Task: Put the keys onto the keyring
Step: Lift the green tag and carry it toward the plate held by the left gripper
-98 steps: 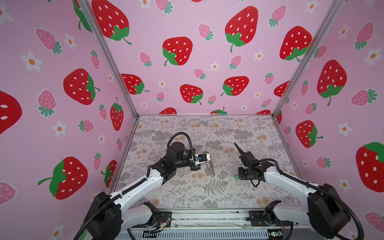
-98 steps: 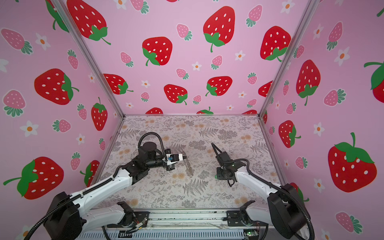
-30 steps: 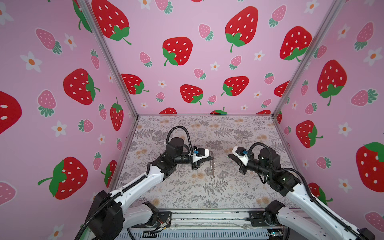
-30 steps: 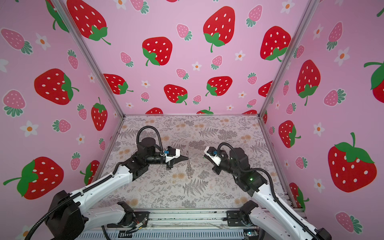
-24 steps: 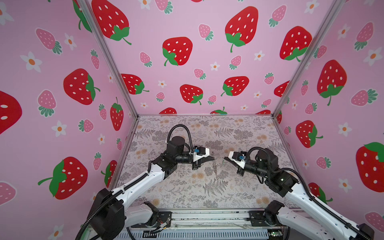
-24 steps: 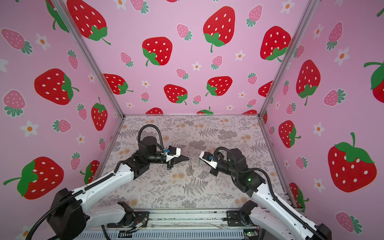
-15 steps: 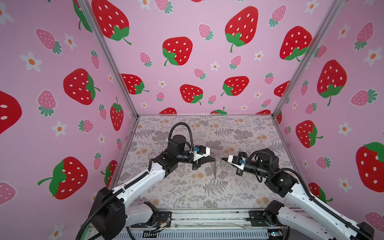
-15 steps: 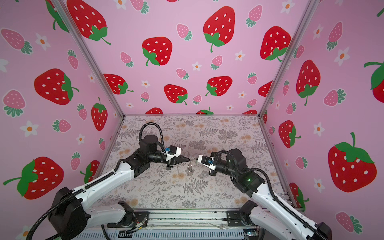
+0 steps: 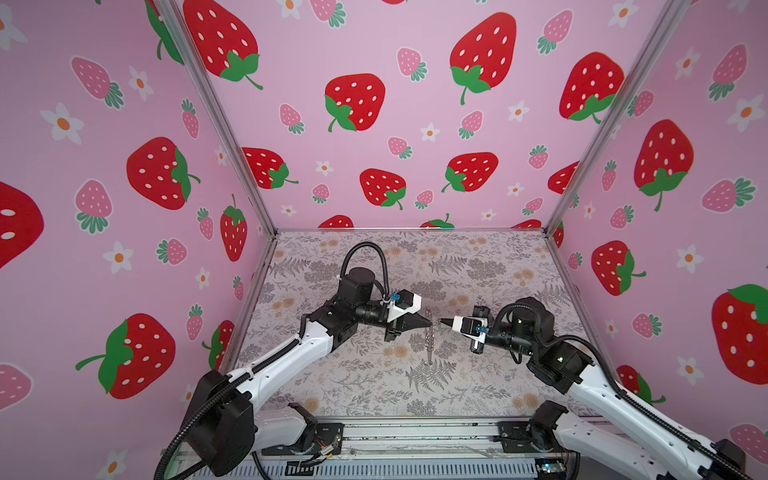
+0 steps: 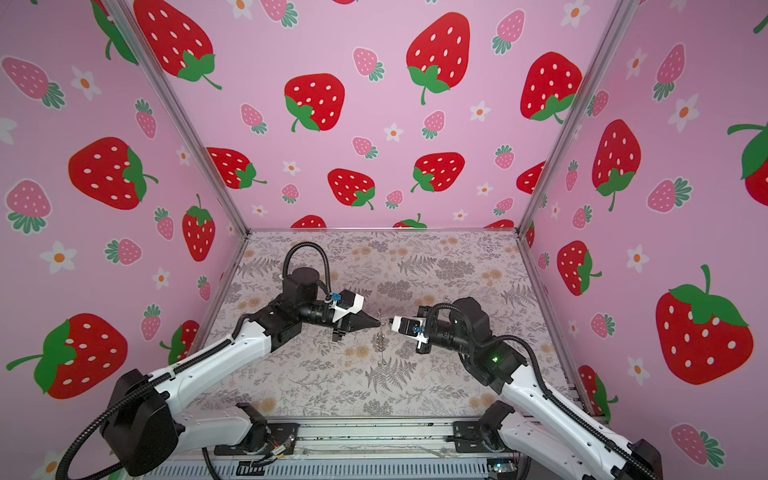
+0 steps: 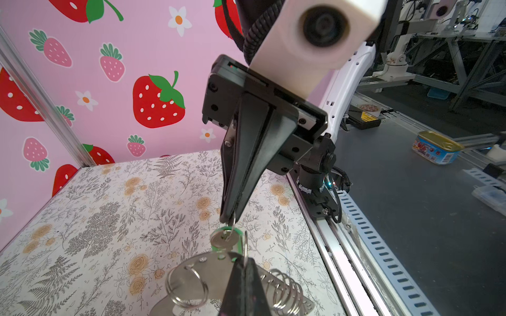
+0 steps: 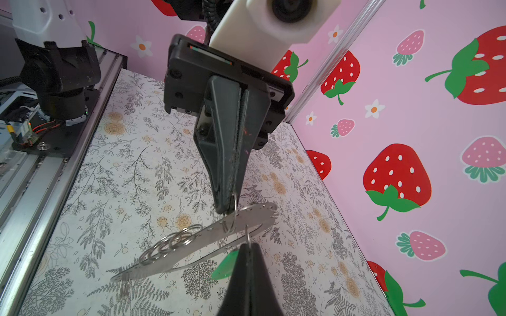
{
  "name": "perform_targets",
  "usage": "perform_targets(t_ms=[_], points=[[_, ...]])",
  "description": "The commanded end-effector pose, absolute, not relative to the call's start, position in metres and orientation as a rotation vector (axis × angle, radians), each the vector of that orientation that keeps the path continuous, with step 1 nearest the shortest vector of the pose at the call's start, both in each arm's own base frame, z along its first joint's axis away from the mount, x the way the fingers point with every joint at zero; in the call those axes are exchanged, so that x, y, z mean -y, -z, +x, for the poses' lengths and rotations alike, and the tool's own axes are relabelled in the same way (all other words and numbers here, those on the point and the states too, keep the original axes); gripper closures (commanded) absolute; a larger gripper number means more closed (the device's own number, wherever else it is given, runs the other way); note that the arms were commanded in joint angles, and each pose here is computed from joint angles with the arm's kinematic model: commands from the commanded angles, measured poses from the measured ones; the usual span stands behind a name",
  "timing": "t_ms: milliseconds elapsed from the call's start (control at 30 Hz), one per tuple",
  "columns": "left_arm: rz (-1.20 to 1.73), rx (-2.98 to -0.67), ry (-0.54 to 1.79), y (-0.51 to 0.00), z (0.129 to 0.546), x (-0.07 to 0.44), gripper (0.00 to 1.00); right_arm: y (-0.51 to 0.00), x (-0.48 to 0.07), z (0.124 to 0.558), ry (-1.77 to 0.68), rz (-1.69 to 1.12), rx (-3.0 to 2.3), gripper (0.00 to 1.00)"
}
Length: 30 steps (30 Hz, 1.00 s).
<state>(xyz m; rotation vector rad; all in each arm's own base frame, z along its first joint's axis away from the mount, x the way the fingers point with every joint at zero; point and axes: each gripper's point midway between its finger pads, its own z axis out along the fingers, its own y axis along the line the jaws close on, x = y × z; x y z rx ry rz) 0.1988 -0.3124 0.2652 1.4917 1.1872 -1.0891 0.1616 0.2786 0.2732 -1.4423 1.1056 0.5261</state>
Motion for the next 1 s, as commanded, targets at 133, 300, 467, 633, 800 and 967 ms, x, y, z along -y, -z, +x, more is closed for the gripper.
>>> perform_targets(t_ms=[133, 300, 467, 633, 800, 967], points=[[1.497, -1.127, 1.113, -0.285, 0.198, 0.315, 1.0, -0.286, -0.284, 0.152, -0.525, -1.466, -0.999, 1.0], [1.488, -1.139, 1.112, -0.284, 0.202, 0.316, 1.0, -0.283, -0.284, 0.148, -0.518, -1.483, -0.988, 1.0], [1.462, -1.139, 1.11, -0.287, 0.205, 0.315, 1.0, -0.28, -0.282, 0.148, -0.49, -1.483, -0.983, 1.0], [1.45, -1.118, 1.119, -0.293, 0.204, 0.314, 1.0, -0.274, -0.281, 0.148, -0.478, -1.498, -0.994, 1.0], [1.451, -1.106, 1.123, -0.296, 0.201, 0.312, 1.0, -0.272, -0.281, 0.148, -0.473, -1.503, -0.991, 1.0], [1.452, -1.098, 1.129, -0.299, 0.2, 0.312, 1.0, -0.269, -0.283, 0.148, -0.47, -1.515, -0.988, 1.0]])
